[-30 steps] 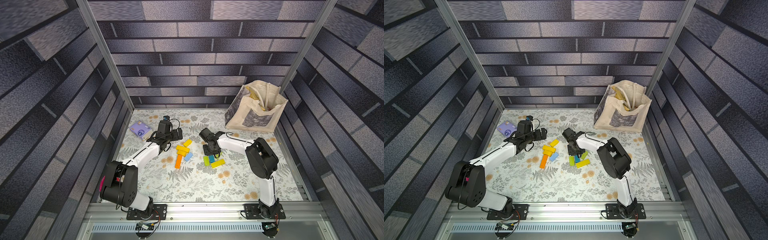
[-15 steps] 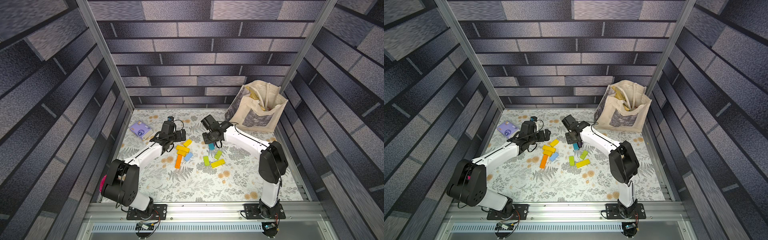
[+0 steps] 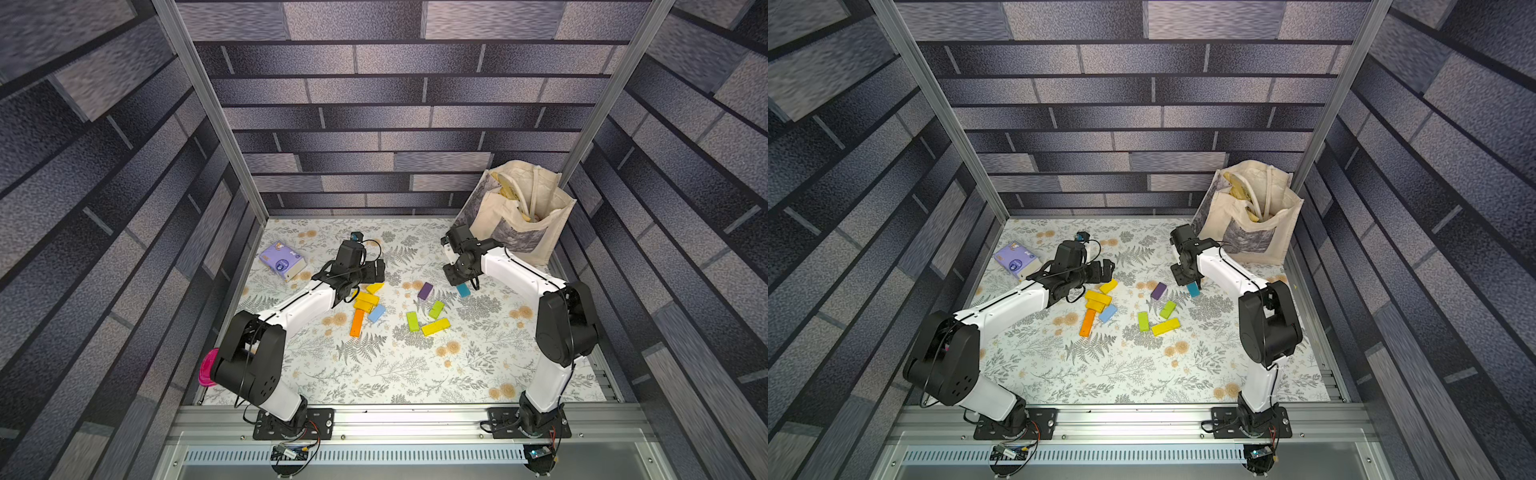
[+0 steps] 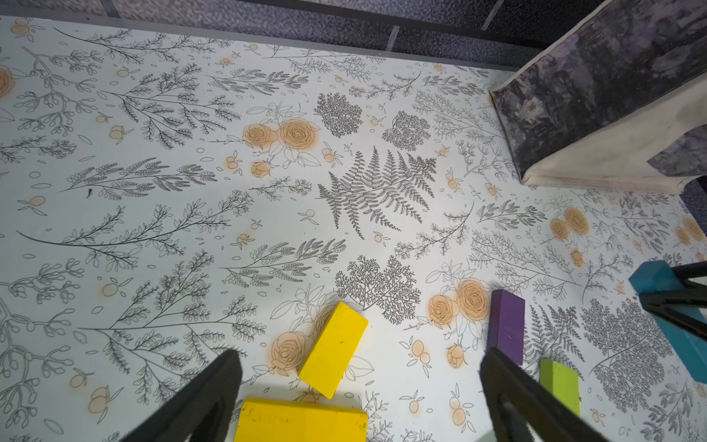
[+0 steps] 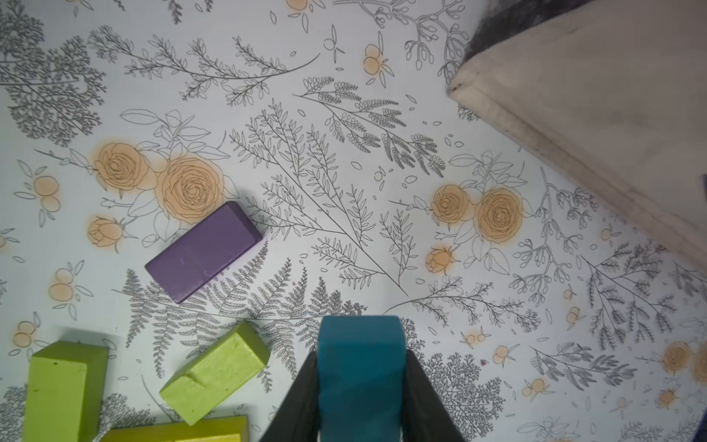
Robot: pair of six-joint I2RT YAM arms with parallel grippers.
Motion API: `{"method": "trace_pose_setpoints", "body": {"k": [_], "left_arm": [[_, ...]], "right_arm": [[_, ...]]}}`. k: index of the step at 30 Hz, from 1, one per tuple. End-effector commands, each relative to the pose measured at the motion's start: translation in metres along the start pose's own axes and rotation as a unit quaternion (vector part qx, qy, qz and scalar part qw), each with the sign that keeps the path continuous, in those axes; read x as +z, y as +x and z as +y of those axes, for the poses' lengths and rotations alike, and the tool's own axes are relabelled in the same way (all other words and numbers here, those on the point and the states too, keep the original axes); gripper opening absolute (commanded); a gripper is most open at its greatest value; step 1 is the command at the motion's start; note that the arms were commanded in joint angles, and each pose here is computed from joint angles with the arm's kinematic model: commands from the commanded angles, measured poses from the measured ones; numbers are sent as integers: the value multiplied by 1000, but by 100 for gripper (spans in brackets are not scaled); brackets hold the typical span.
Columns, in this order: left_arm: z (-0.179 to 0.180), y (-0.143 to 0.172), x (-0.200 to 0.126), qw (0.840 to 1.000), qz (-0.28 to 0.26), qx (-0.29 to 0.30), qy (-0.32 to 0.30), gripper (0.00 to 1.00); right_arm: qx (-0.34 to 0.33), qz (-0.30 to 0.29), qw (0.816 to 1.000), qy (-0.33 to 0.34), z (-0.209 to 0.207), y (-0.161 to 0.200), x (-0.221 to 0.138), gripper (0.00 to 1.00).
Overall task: Assemble the letter p with building blocks
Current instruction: Place the building block at the center of the board.
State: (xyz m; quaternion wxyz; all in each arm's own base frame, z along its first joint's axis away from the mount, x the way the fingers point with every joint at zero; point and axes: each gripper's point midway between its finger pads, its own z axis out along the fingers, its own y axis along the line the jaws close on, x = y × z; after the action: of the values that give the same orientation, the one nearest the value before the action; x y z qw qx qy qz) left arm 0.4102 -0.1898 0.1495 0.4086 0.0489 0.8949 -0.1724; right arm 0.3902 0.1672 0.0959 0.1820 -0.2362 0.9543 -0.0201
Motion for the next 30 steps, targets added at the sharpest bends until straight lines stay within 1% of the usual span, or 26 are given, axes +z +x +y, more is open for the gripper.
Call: {"method": "trace_pose_setpoints", "body": {"k": [1, 4, 8, 13, 23, 24, 26, 28, 30], "left_arm": [[-11, -10, -1, 1000, -4, -14, 15, 100], [-15, -10, -2, 1000, -5, -12, 18, 100], [-14, -9, -3, 1000, -5, -11, 13, 100], [-9, -5, 0, 1000, 2, -13, 2, 100], [-19, -10, 9, 999, 9, -33, 23, 100], [-21, -11, 10, 999, 9, -34, 27, 100], [-23, -12, 12, 999, 12, -36, 33, 100], [-27, -13, 14, 998, 15, -38, 41, 100], [-32, -15, 17, 998, 18, -41, 52, 100]], "right_arm": [[-43, 17, 998, -40, 19, 0, 20, 17], [-47, 21, 996, -67, 30, 2, 34, 18], [-51, 18, 996, -73, 33, 6, 48, 22], [-60, 30, 995, -74, 34, 11, 57, 26], [-59, 49, 994, -74, 35, 25, 65, 31], [-58, 51, 994, -72, 35, 26, 64, 34], [-53, 49, 995, -73, 35, 28, 62, 43], [-41, 37, 996, -75, 35, 26, 53, 56], [-22, 17, 996, -81, 36, 22, 39, 63]]}}
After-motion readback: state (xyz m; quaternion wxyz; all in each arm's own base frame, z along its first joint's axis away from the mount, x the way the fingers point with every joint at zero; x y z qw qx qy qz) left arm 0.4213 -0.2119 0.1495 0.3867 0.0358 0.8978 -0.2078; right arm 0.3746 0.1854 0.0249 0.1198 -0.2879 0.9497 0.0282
